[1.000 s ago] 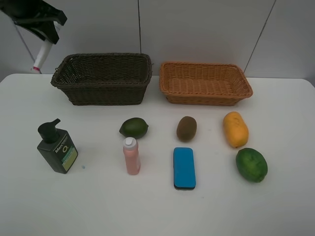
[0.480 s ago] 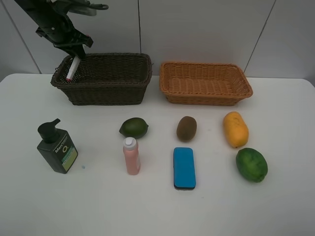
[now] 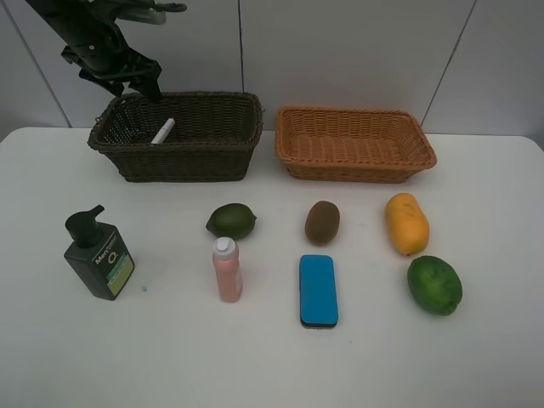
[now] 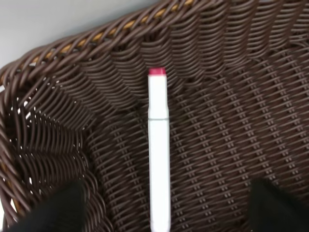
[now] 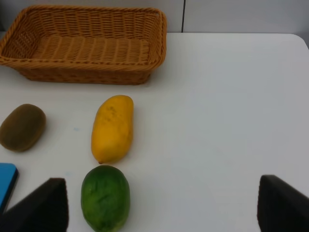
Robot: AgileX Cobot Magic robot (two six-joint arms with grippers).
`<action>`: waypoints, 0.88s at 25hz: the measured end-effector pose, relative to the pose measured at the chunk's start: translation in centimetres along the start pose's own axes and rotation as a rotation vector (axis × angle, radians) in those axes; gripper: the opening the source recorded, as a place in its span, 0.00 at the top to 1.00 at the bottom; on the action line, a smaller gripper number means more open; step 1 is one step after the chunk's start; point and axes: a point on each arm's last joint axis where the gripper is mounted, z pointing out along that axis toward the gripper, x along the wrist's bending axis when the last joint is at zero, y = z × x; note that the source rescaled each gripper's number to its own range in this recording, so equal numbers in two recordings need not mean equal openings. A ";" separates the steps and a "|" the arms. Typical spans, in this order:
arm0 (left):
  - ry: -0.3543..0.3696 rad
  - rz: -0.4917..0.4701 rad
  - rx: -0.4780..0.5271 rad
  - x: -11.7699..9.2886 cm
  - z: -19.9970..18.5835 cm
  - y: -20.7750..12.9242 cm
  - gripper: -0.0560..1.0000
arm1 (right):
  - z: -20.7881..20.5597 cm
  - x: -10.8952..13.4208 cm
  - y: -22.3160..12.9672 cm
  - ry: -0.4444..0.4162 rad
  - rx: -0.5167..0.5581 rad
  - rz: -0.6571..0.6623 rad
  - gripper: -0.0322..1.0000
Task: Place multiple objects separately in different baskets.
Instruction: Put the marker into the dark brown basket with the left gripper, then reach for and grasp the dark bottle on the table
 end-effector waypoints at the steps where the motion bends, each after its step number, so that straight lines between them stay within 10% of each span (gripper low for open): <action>1: -0.002 0.000 0.007 0.0 0.0 -0.1 0.04 | 0.0 0.0 0.0 0.000 0.000 0.000 0.00; 22: -0.062 -0.260 0.192 -1.8 -11.4 -1.1 0.00 | 0.0 0.0 0.0 0.000 0.000 0.000 0.00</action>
